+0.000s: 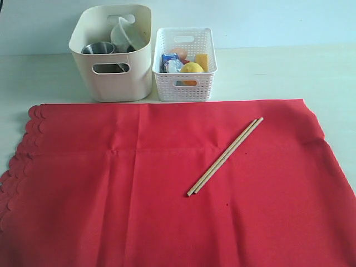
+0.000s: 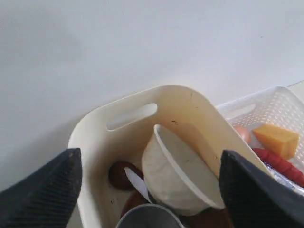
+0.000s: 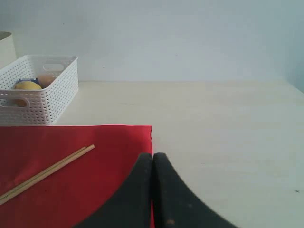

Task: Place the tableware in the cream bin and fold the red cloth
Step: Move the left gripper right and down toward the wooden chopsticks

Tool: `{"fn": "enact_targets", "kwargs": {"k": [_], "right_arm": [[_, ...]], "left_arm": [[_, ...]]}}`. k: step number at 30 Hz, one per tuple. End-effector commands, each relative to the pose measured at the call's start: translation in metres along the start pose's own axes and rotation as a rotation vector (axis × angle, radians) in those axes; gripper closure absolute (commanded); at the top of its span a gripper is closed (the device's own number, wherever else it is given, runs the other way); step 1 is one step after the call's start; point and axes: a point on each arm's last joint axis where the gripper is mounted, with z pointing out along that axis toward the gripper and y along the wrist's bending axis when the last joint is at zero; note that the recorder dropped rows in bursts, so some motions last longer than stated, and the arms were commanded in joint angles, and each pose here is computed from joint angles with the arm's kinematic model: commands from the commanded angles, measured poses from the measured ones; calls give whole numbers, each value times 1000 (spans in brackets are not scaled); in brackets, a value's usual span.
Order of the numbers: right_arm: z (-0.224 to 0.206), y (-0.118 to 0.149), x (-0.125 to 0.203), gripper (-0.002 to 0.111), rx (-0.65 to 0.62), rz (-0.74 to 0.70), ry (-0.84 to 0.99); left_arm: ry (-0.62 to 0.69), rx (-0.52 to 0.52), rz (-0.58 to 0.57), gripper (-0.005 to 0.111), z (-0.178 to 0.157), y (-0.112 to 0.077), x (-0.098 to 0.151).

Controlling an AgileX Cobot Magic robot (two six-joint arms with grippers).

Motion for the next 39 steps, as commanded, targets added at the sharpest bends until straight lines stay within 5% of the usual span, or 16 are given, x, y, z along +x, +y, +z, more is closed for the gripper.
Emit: {"fn": "enact_targets", "kwargs": {"k": [1,15,23,39], "right_arm": [[0,0,0,108,4,1,-14],[0,0,0,108,4,1,-14],[0,0,0,108,4,1,-14],[0,0,0,108,4,1,-14]], "left_arm": [[9,41,2,30,-25,-6,-15],[379,303,-97,30,-77,-36,-6],[465,382,-123,30,-88,-61,-6],[516,447,66,38,-89,-183,-5]]}}
